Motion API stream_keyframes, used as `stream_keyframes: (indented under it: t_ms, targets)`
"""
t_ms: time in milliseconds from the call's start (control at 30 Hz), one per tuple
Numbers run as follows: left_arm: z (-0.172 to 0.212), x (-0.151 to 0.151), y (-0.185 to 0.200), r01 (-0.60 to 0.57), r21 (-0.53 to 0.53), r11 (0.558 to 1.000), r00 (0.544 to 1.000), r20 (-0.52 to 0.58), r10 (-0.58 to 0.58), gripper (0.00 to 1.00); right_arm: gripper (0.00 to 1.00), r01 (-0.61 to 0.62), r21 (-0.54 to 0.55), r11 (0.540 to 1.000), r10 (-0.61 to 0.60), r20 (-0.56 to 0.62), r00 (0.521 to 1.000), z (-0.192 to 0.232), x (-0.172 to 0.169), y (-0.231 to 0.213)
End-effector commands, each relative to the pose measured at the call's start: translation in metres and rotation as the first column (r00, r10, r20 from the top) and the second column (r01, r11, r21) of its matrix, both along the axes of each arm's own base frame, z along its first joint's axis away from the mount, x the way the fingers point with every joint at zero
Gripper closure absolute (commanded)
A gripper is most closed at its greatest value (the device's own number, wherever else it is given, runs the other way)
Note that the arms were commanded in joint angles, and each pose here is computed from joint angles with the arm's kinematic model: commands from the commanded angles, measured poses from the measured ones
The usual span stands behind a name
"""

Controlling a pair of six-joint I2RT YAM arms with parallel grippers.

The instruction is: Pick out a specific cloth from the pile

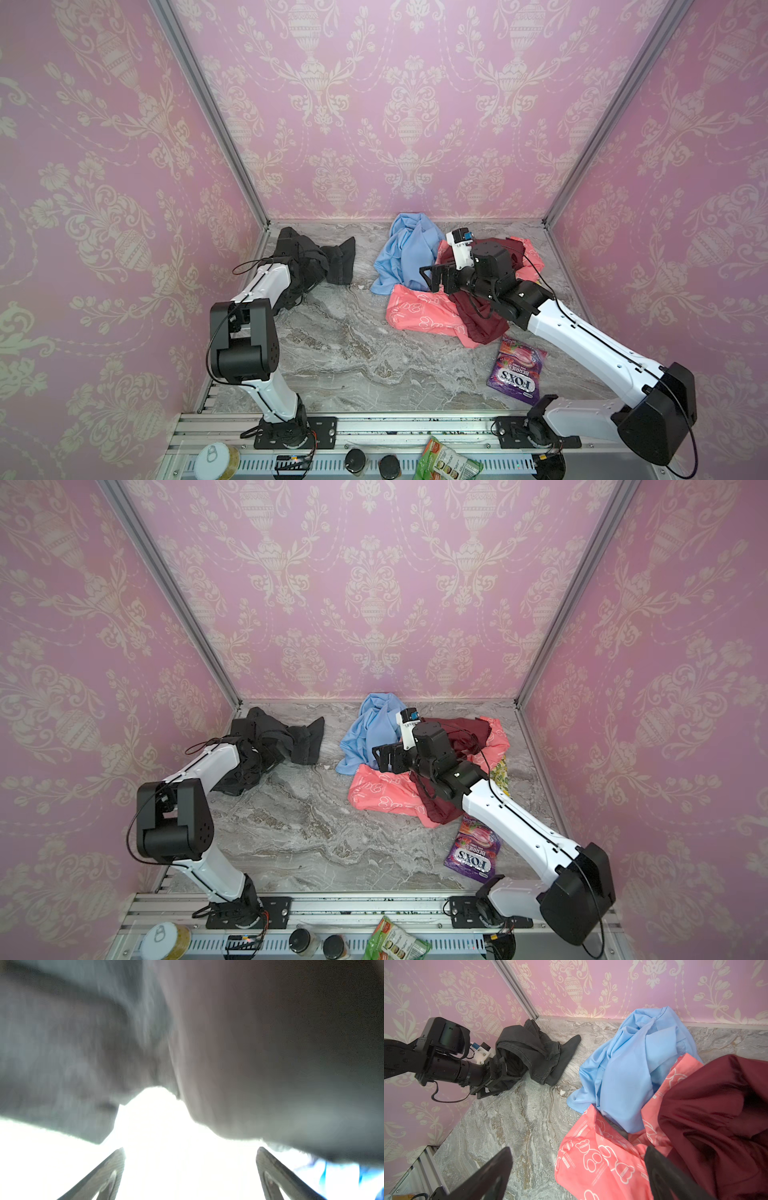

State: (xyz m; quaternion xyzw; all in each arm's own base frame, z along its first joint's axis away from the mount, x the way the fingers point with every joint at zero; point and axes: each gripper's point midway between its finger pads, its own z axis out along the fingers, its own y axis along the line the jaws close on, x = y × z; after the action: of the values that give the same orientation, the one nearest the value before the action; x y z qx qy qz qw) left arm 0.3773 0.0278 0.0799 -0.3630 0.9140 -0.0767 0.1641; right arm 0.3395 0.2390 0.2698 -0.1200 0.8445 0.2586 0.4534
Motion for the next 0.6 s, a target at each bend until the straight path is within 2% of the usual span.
stream_keyframes:
  t_ms: [0, 200, 233, 367, 467, 567]
  targets:
    - [0.016, -0.029, -0.021, 0.144, 0.024, 0.989, 0.989, -0.037, -0.143, 0.01, 0.0, -0.001, 0.027, 1.0, 0.001, -0.017, 1.0, 0.006, -0.006, -0.003]
    - [0.03, -0.054, -0.046, 0.263, 0.014, 0.965, 0.965, -0.007, -0.263, 0.01, 0.0, -0.003, 0.027, 1.0, 0.004, -0.033, 0.999, 0.0, -0.007, -0.004]
    - [0.034, -0.057, -0.051, 0.277, -0.001, 0.961, 0.961, 0.017, -0.277, 0.01, 0.0, -0.001, 0.027, 1.0, 0.002, -0.036, 0.999, -0.002, -0.007, -0.005]
    - [0.07, -0.05, -0.072, 0.328, -0.005, 0.945, 0.92, 0.227, -0.319, 0.08, 0.0, -0.003, 0.036, 0.999, 0.004, -0.038, 0.999, -0.004, -0.006, -0.004]
    - [0.091, -0.04, -0.083, 0.372, 0.095, 0.923, 0.879, 0.283, -0.384, 0.11, 0.0, -0.006, 0.046, 0.999, 0.007, -0.032, 0.999, -0.003, -0.005, -0.002]
    - [0.094, -0.03, -0.107, 0.456, 0.208, 0.865, 0.831, 0.25, -0.498, 0.12, 0.0, 0.002, 0.046, 0.999, 0.0, -0.025, 1.0, -0.002, -0.004, -0.004]
